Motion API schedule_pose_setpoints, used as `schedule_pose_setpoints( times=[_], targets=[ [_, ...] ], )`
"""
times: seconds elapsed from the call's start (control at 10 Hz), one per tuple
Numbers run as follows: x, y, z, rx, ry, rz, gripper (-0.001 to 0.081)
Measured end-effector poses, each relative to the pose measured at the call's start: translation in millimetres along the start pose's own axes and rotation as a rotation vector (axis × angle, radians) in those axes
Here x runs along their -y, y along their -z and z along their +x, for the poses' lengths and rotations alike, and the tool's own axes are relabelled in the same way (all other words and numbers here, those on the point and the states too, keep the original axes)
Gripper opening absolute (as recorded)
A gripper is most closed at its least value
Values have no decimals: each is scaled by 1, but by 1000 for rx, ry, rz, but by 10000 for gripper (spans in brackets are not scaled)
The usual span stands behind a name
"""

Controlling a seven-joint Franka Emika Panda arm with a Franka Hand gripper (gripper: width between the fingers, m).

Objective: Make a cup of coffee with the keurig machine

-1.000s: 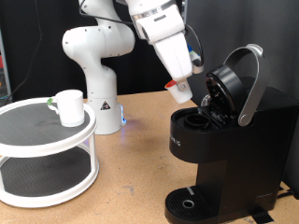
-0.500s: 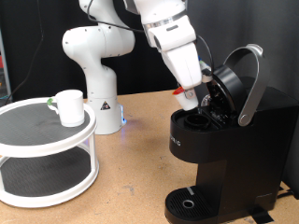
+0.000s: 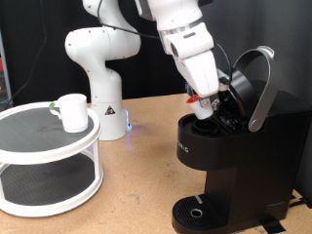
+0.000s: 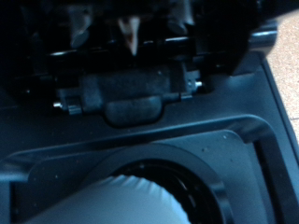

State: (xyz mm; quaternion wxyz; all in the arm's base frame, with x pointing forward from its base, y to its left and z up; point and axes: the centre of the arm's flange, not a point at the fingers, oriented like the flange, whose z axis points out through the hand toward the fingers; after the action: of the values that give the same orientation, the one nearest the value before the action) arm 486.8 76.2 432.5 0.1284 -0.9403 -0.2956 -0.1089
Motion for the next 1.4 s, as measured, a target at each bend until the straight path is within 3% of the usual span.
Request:
schedule_pose_setpoints(
  times=[0.7, 1.4],
  targets=[
    [-5, -28, 3, 30, 14, -20, 431],
    [-8, -36, 10, 51, 16, -32, 431]
  ],
)
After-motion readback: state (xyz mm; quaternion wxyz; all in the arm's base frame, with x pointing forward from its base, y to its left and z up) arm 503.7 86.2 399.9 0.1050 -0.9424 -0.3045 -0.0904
